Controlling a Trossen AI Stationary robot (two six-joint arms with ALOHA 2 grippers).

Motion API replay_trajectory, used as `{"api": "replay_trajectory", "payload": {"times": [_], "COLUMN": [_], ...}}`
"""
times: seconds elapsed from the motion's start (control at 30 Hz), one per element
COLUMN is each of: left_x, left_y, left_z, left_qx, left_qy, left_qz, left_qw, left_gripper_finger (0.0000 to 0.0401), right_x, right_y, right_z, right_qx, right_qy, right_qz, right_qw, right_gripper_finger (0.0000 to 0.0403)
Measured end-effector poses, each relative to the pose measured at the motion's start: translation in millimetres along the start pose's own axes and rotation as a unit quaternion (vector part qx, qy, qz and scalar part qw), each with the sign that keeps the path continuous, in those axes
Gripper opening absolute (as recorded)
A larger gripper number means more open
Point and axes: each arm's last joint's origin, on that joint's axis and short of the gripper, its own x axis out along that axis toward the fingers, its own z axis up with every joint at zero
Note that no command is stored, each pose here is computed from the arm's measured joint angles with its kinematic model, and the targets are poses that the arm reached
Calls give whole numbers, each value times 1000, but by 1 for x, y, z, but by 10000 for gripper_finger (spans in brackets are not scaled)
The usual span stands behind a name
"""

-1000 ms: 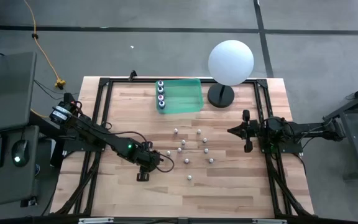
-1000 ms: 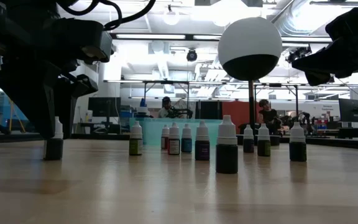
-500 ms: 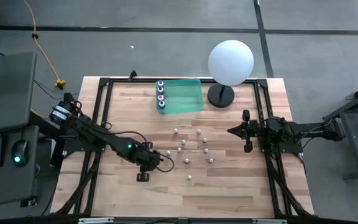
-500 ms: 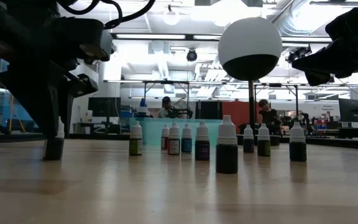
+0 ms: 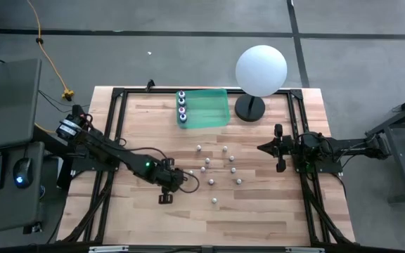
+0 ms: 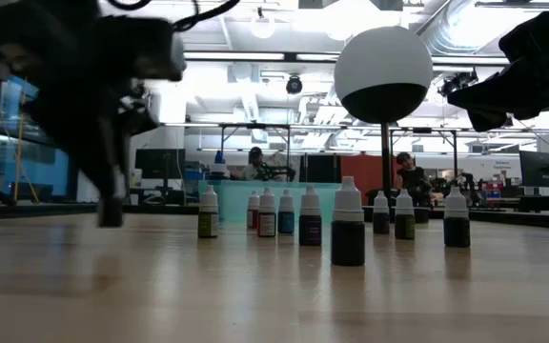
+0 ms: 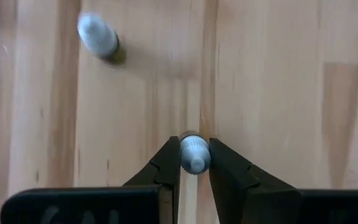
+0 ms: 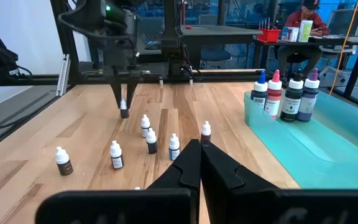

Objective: Pick & Place food coloring
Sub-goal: Put the small red food coloring bottle into the green bin

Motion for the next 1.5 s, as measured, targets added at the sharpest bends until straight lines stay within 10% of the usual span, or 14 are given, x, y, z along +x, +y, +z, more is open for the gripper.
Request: {"api": "replay_trajectory", "payload": {"times": [0.8,1.5], "left_x": [-126,-154], "left_y": [98,205], "left_z": [122,144], "left_qx": [-118,-116], "left_qy": [-75,-101], "left_qz": [-8,30], "left_qw": [990,988], "left_gripper_finger": [55,55], "right_x": [0,0], "right_y": [0,0], "right_z": [0,0], "right_qx": [0,0], "right_qy": [0,0], "right_qz": [0,0], "right_qw": [1000,1000], "right_gripper_finger": [0,0]}}
